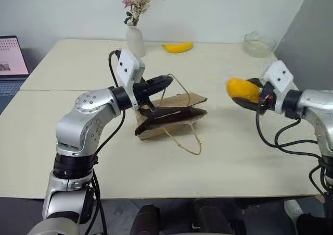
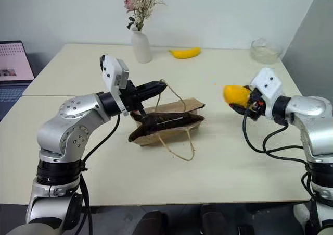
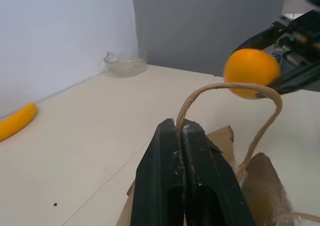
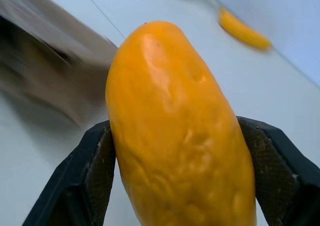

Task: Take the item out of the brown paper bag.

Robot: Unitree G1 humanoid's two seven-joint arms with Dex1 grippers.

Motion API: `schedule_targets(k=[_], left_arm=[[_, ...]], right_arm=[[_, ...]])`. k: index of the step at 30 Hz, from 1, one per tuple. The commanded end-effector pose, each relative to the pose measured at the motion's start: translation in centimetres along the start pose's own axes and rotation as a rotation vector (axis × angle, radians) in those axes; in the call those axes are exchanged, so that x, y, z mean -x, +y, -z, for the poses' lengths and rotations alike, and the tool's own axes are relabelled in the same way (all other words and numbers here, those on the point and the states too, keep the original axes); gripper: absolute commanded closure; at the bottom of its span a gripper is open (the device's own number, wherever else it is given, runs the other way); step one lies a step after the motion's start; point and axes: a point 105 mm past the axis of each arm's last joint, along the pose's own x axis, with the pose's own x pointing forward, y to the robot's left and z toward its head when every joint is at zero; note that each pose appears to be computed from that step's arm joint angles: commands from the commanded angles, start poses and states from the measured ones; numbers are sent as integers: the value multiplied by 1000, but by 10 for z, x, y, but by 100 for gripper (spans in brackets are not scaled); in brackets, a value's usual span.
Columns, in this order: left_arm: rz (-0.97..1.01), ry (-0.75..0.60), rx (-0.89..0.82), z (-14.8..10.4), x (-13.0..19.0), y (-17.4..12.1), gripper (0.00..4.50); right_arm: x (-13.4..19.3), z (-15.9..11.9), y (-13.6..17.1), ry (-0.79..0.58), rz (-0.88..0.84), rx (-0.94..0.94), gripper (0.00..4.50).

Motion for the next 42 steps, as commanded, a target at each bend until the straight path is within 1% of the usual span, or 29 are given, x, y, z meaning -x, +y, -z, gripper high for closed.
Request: schedule_targets(k=[1,5,7,9,11,14,17,19,21,22,24,27,31,34,37,40,42], left_arm=[[9,-35,-59,-12,0,-2,450],[8,-33,-62,-12,1,-2,450],[3,-28,-65,-11,3,-1,450],[-1,-24,-68,-11,4,0,450],[-4,-22,-71,-10,5,1,450],[-7,-16,-77,-9,6,3,450],[-29,-13,-104,-9,8,9,450],[-22,3,-152,-8,11,13,450],[-27,29,-186,-6,15,18,450],[-40,45,-191,-4,19,23,431],[-48,67,-202,-2,23,28,391],[-45,89,-229,-2,30,31,299],[-93,90,-245,-7,44,37,167],[-132,85,-240,-10,55,39,76],[-319,51,-224,-17,80,51,76],[-523,61,-246,-5,100,57,76],[-618,78,-240,10,112,53,76]], right_arm=[[-14,34,-2,116,28,100,120],[-19,48,-3,152,24,83,120],[-18,55,1,166,3,85,46],[-15,54,5,158,-26,94,1],[-8,49,5,133,-51,99,1],[11,40,5,103,-92,108,1],[29,2,22,-77,-169,32,1],[39,-44,40,-278,-207,-51,1],[44,-71,53,-390,-218,-100,1],[44,-80,59,-421,-223,-112,0],[44,-88,66,-446,-228,-128,0],[37,-92,72,-451,-230,-142,0],[30,-90,71,-454,-225,-158,0],[27,-87,70,-455,-218,-161,0],[24,-82,66,-487,-173,-179,0],[20,-74,69,-501,-148,-200,0],[17,-69,73,-525,-120,-197,0]])
